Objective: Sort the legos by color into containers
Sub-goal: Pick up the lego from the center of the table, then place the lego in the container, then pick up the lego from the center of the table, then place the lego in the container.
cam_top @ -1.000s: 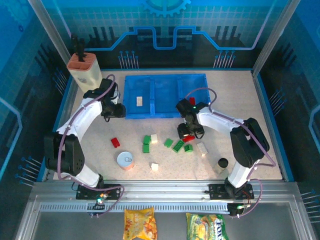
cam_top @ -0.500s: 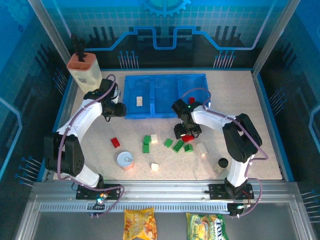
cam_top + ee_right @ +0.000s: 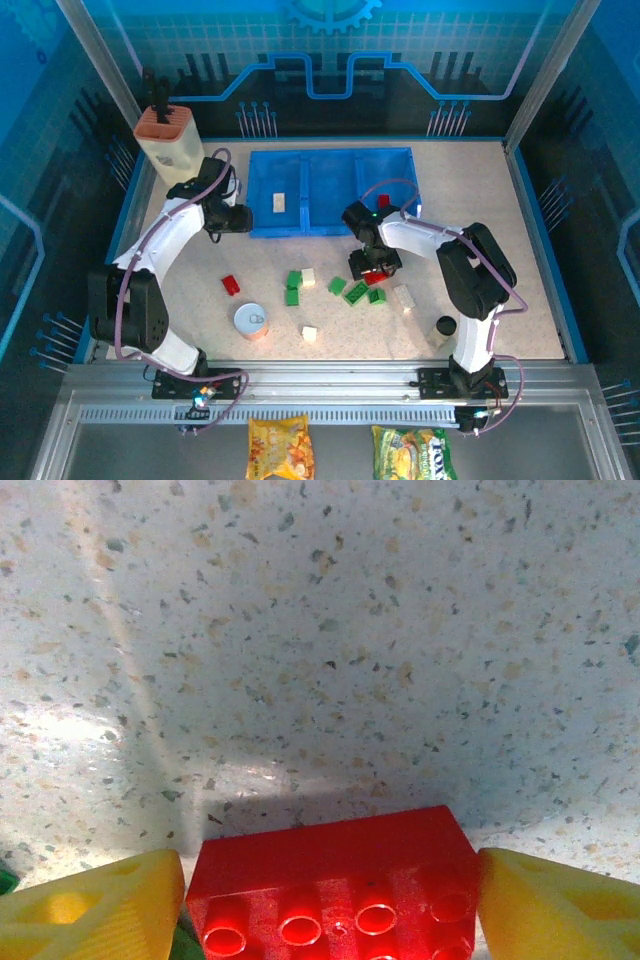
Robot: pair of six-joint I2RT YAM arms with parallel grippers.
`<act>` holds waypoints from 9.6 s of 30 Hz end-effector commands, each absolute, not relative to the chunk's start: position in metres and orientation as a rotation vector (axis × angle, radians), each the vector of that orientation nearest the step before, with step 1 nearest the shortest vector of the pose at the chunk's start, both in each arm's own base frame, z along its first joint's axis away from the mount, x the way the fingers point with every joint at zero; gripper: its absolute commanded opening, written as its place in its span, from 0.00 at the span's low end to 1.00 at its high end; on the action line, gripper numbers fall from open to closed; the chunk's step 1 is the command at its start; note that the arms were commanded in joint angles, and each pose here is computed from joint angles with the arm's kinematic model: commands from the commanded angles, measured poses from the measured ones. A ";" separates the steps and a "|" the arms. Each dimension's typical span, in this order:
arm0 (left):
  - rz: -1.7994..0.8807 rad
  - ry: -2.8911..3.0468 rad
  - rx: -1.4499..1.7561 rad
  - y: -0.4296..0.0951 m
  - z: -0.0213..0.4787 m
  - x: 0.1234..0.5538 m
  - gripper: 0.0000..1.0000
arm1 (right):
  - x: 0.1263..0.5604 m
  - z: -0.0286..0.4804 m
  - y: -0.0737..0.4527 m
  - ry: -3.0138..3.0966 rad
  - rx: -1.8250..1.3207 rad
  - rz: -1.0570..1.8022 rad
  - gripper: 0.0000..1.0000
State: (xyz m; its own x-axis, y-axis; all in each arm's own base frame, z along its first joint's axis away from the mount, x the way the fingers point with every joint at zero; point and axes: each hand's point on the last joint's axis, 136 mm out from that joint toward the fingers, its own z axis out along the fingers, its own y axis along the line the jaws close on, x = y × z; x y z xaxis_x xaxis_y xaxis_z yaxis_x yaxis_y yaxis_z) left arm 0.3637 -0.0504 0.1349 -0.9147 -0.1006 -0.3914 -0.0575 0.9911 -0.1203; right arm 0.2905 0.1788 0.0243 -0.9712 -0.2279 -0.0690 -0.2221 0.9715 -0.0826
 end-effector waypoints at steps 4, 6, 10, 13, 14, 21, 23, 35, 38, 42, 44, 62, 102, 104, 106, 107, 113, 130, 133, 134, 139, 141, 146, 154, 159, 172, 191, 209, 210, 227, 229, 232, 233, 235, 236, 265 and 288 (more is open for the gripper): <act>-0.170 2.726 -0.090 -0.051 0.136 0.360 0.51 | 0.287 0.017 0.176 3.061 -0.340 -0.140 0.72; -0.170 2.726 -0.091 -0.050 0.136 0.359 0.51 | 0.287 0.017 0.175 3.063 -0.337 -0.143 0.70; -0.171 2.727 -0.089 -0.050 0.135 0.360 0.51 | 0.287 0.018 0.173 3.064 -0.334 -0.149 0.67; -0.170 2.727 -0.089 -0.050 0.135 0.360 0.51 | 0.288 0.021 0.173 3.055 -0.331 -0.146 0.64; -0.171 2.727 -0.091 -0.050 0.135 0.360 0.51 | 0.288 0.023 0.173 3.052 -0.331 -0.144 0.64; -0.169 2.725 -0.089 -0.050 0.136 0.360 0.51 | 0.291 0.038 0.172 3.026 -0.325 -0.147 0.62; -0.172 2.723 -0.089 -0.050 0.136 0.360 0.51 | 0.292 0.044 0.172 3.015 -0.324 -0.150 0.62; -0.173 2.721 -0.089 -0.050 0.137 0.359 0.51 | 0.312 0.099 0.162 2.926 -0.302 -0.134 0.63; -0.174 2.720 -0.092 -0.050 0.137 0.359 0.51 | 0.322 0.110 0.157 2.906 -0.264 -0.113 0.63; -0.177 2.720 -0.090 -0.051 0.138 0.359 0.51 | 0.339 0.119 0.148 2.887 -0.189 -0.089 0.62; -0.177 2.718 -0.092 -0.051 0.138 0.359 0.51 | 0.349 0.123 0.144 2.880 -0.153 -0.076 0.62; -0.174 2.719 -0.094 -0.050 0.136 0.359 0.51 | 0.469 0.125 0.127 2.735 0.046 -0.043 0.62; -0.189 2.716 -0.097 -0.051 0.137 0.360 0.50 | 0.564 0.057 0.133 2.714 0.043 -0.010 0.68; -0.191 2.717 -0.096 -0.052 0.136 0.360 0.50 | 0.565 0.067 0.134 2.699 0.036 -0.014 0.69; -0.191 2.719 -0.096 -0.052 0.136 0.360 0.51 | 0.565 0.077 0.133 2.683 0.034 -0.019 0.69; -0.193 2.716 -0.096 -0.052 0.137 0.360 0.51 | 0.565 0.082 0.133 2.676 0.034 -0.017 0.69; -0.201 2.716 -0.093 -0.053 0.138 0.360 0.50 | 0.562 0.100 0.132 2.664 0.024 -0.023 0.71; -0.215 2.714 -0.098 -0.055 0.143 0.358 0.51 | 0.536 0.140 0.131 2.630 0.022 0.003 0.75; -0.213 2.718 -0.102 -0.055 0.147 0.356 0.51 | 0.524 0.151 0.133 2.625 0.014 0.022 0.75; -0.215 2.721 -0.100 -0.056 0.148 0.355 0.51 | 0.519 0.153 0.133 2.627 0.012 0.025 0.75; -0.227 2.756 -0.086 -0.069 0.149 0.346 0.50 | 0.491 0.165 0.135 2.625 -0.004 0.048 0.74; -0.231 2.773 -0.075 -0.076 0.147 0.341 0.51 | 0.479 0.167 0.134 2.627 -0.001 0.057 0.74; -0.257 2.802 -0.036 -0.103 0.141 0.331 0.51 | 0.449 0.169 0.129 2.632 0.020 0.076 0.73; -0.284 2.859 0.117 -0.157 0.119 0.307 0.51 | 0.410 0.166 0.114 2.643 0.045 0.063 0.73; -0.261 2.895 0.202 -0.176 0.101 0.291 0.50 | 0.392 0.163 0.102 2.651 0.062 0.044 0.73; -0.214 2.998 0.359 -0.201 0.056 0.262 0.55 | 0.370 0.142 0.086 2.687 0.115 0.051 0.73; -0.048 3.031 0.412 -0.192 0.024 0.269 0.52 | 0.365 0.140 0.085 2.696 0.118 0.062 0.73; -0.045 3.029 0.416 -0.192 0.026 0.271 0.39 | 0.364 0.146 0.084 2.686 0.121 0.057 0.72; -0.043 3.027 0.416 -0.192 0.027 0.271 0.39 | 0.364 0.146 0.083 2.685 0.120 0.056 0.72; -0.138 2.867 0.399 -0.214 0.095 0.305 0.37 | 0.359 0.159 0.077 2.664 0.124 0.044 0.72; -0.149 2.838 0.384 -0.219 0.105 0.315 0.37 | 0.357 0.160 0.075 2.661 0.126 0.037 0.72; -0.177 2.790 0.330 -0.228 0.119 0.331 0.36 | 0.355 0.164 0.072 2.653 0.133 0.035 0.72; -0.184 2.779 0.314 -0.231 0.123 0.336 0.36 | 0.354 0.164 0.071 2.653 0.135 0.034 0.72; -0.210 2.750 0.280 -0.239 0.130 0.348 0.36 | 0.353 0.167 0.069 2.649 0.134 0.033 0.72; -0.224 2.735 0.266 -0.243 0.133 0.353 0.36 | 0.353 0.168 0.068 2.647 0.137 0.033 0.72; -0.164 2.721 -0.110 -0.280 0.090 0.462 0.37 | 0.347 0.176 0.051 2.640 0.152 0.033 0.73; -0.107 2.772 -0.127 -0.283 0.054 0.469 0.43 | 0.339 0.175 0.047 2.646 0.155 0.036 0.73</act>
